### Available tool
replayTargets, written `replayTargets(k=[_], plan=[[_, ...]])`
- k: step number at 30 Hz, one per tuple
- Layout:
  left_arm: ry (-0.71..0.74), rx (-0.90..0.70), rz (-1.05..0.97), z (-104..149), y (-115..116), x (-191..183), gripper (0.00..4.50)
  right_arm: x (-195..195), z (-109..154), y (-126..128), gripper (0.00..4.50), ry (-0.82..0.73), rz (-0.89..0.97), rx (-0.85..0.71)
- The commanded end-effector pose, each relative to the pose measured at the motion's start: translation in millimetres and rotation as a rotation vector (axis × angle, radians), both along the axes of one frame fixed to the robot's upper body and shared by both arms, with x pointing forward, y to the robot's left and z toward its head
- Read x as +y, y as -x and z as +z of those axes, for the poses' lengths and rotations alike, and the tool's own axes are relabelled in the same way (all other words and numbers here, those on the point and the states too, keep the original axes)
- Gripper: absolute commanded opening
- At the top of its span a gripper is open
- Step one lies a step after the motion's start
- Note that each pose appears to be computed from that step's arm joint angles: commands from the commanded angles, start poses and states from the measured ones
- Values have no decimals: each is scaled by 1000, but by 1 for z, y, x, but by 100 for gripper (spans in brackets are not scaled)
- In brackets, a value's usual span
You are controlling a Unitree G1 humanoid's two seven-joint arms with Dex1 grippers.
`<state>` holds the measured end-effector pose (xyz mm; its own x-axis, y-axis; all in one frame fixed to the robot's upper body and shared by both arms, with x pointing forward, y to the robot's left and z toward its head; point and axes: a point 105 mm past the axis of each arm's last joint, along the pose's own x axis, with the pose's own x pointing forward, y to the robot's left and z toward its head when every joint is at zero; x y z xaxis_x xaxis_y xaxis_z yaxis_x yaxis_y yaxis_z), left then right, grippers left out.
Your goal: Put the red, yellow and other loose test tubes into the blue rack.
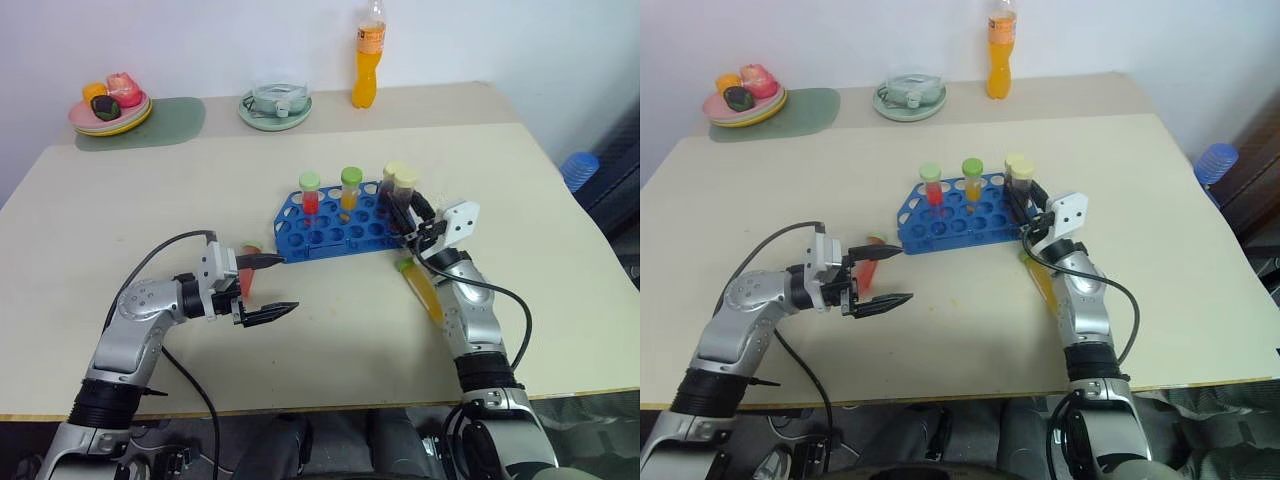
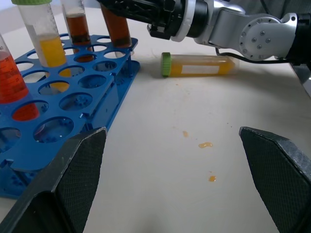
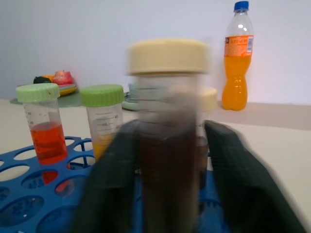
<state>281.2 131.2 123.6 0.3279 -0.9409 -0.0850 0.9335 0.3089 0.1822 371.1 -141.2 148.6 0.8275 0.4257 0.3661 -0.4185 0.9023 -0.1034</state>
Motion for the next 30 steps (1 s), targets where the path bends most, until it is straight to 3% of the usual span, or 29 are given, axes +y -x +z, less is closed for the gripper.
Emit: replayTargets(k=[1,11,17,23,30], plan=[[18,-38,-8,11,2,-1,450,3,13,1,420,45,1,-64],[27,-36,-12,9,2,-5,450,0,33,24,420,171,91,-72],[27,-34,-15,6,1,-7,450,-11,24,53,420,390,71,83],[31,-31,-31,5,1,-10,450,-35,18,66,420,507,-43,454],[37,-26,-40,3,0,-12,450,-65,11,62,420,452,-143,868]])
